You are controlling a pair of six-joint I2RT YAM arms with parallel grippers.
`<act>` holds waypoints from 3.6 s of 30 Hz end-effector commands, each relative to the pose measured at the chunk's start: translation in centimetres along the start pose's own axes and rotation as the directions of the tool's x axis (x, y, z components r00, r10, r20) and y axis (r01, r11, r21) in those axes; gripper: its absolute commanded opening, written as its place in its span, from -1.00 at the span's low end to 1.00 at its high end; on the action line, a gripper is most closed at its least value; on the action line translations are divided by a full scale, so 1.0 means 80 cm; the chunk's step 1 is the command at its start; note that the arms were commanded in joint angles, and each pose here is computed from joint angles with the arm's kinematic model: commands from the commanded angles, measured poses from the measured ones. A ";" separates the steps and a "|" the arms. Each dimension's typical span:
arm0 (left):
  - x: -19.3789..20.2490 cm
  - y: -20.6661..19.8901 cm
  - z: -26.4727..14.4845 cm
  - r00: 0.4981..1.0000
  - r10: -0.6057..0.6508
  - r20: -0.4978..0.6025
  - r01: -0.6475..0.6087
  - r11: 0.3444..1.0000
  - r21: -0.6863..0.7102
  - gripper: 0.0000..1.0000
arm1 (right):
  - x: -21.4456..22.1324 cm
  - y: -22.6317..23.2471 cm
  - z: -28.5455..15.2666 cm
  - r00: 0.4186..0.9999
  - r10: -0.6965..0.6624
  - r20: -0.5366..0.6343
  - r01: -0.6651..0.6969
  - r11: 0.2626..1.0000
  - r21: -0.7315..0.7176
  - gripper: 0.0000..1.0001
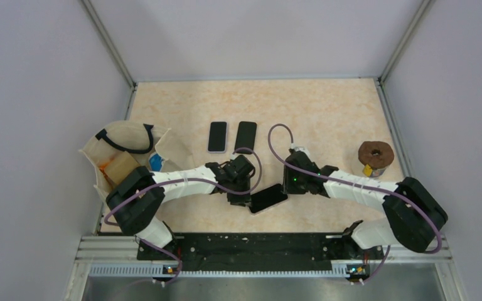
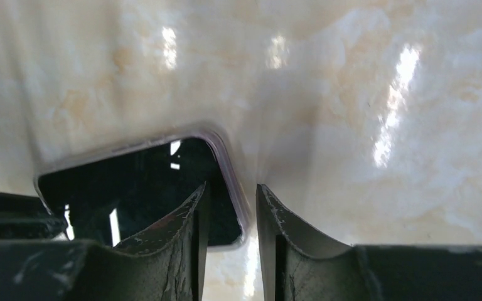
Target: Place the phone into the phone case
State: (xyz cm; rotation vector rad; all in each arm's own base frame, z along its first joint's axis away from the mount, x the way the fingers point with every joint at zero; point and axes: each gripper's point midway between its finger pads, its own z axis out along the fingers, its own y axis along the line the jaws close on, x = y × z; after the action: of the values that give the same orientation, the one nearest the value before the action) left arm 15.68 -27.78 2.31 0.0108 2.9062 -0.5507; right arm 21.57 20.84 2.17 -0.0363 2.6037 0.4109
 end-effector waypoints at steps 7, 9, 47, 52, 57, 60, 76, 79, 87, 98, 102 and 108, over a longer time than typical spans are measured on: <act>-0.016 -0.014 -0.002 0.999 0.006 0.047 -0.007 1.000 0.025 -0.35 | 0.081 -0.056 -0.025 0.975 -0.019 -0.221 0.047 0.992 0.119 -0.35; -0.015 -0.014 -0.001 0.999 0.004 0.043 -0.005 1.000 0.026 -0.35 | 0.084 -0.052 -0.020 0.974 -0.018 -0.228 0.045 0.992 0.114 -0.36; -0.089 -0.105 -0.030 0.701 0.691 0.178 -0.709 0.703 0.063 0.97 | -0.133 -0.023 -0.146 0.912 0.288 0.293 -0.266 0.957 -0.111 0.64; -0.067 -0.115 -0.016 0.619 0.768 0.163 -0.785 0.614 0.085 0.98 | -0.126 -0.035 -0.150 0.906 0.300 0.300 -0.282 0.954 -0.101 0.71; -0.041 -0.116 0.000 0.570 0.808 0.145 -0.821 0.559 0.114 0.98 | -0.119 -0.037 -0.146 0.908 0.305 0.286 -0.288 0.952 -0.100 0.73; -0.036 -0.113 0.007 0.551 0.821 0.151 -0.835 0.539 0.114 0.98 | -0.119 -0.037 -0.146 0.909 0.304 0.287 -0.287 0.953 -0.099 0.74; -0.014 -0.086 0.042 0.474 0.874 0.102 -0.880 0.471 0.053 0.98 | -0.112 -0.041 -0.141 0.912 0.306 0.275 -0.292 0.952 -0.092 0.77; -0.016 -0.082 0.045 0.462 0.881 0.102 -0.886 0.462 0.021 0.98 | -0.111 -0.042 -0.141 0.912 0.306 0.274 -0.293 0.952 -0.089 0.77; -0.025 -0.062 0.054 0.429 0.901 0.060 -0.897 0.433 -0.086 0.92 | -0.106 -0.045 -0.140 0.910 0.309 0.276 -0.296 0.951 -0.088 0.77; -0.044 -0.062 0.062 0.534 0.845 0.025 -0.828 0.529 -0.186 -0.11 | -0.117 -0.061 -0.161 0.889 0.314 0.334 -0.320 0.947 -0.036 0.76; -0.080 -0.080 0.050 0.624 0.770 0.133 -0.737 0.637 -0.228 -0.19 | -0.124 -0.070 -0.178 0.873 0.313 0.374 -0.334 0.943 -0.009 0.76; -0.166 -0.115 0.031 0.726 0.617 0.304 -0.532 0.784 -0.319 -0.20 | -0.132 -0.072 -0.200 0.843 0.340 0.417 -0.364 0.931 -0.023 0.76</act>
State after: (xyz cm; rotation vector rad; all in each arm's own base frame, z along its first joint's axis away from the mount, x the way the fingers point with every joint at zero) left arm 22.58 -35.43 2.57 1.0277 2.4076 -0.1653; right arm 23.19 10.33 15.20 0.4622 2.2969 0.3636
